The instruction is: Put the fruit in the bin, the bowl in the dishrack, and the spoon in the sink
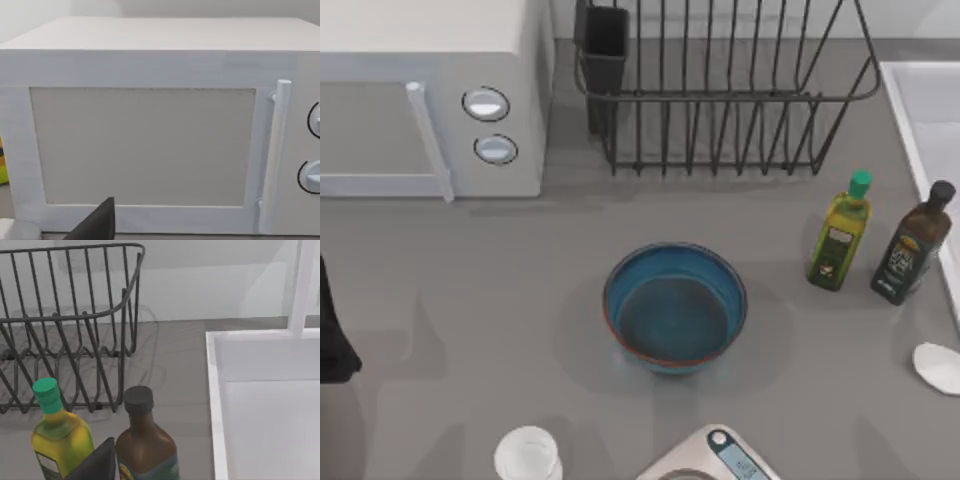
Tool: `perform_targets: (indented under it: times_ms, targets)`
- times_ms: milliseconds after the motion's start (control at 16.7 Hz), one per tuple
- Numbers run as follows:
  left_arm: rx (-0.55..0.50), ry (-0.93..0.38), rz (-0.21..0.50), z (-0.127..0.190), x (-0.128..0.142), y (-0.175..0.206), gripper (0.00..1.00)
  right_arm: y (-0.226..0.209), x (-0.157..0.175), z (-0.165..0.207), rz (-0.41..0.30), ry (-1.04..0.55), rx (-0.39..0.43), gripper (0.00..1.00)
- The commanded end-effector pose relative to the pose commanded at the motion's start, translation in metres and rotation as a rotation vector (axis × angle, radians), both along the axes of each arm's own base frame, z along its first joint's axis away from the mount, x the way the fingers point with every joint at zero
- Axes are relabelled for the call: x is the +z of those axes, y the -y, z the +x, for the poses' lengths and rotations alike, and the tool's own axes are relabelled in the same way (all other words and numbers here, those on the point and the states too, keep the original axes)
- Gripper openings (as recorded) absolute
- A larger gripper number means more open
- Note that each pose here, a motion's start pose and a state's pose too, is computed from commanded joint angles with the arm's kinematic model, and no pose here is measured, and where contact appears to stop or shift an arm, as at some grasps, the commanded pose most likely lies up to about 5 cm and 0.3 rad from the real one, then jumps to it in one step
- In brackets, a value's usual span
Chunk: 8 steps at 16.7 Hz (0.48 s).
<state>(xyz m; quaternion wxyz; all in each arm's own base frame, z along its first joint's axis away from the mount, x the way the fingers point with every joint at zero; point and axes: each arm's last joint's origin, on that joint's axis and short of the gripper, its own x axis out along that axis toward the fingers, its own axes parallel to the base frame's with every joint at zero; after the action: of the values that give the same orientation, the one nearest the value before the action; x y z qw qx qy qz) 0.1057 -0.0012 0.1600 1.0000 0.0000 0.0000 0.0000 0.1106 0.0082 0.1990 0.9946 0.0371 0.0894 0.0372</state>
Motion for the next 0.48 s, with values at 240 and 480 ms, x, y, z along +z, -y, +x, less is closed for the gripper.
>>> perform_targets:
  times_ms: [240,480]
  targets:
    - [0.0,0.0,0.0,0.0,0.0,0.0,1.0,-0.018,0.049,0.026,0.067,-0.275,0.075,1.0]
    - [0.0,0.0,0.0,0.0,0.0,0.0,1.0,-0.055,0.087,0.081,0.094,-0.614,0.118,1.0]
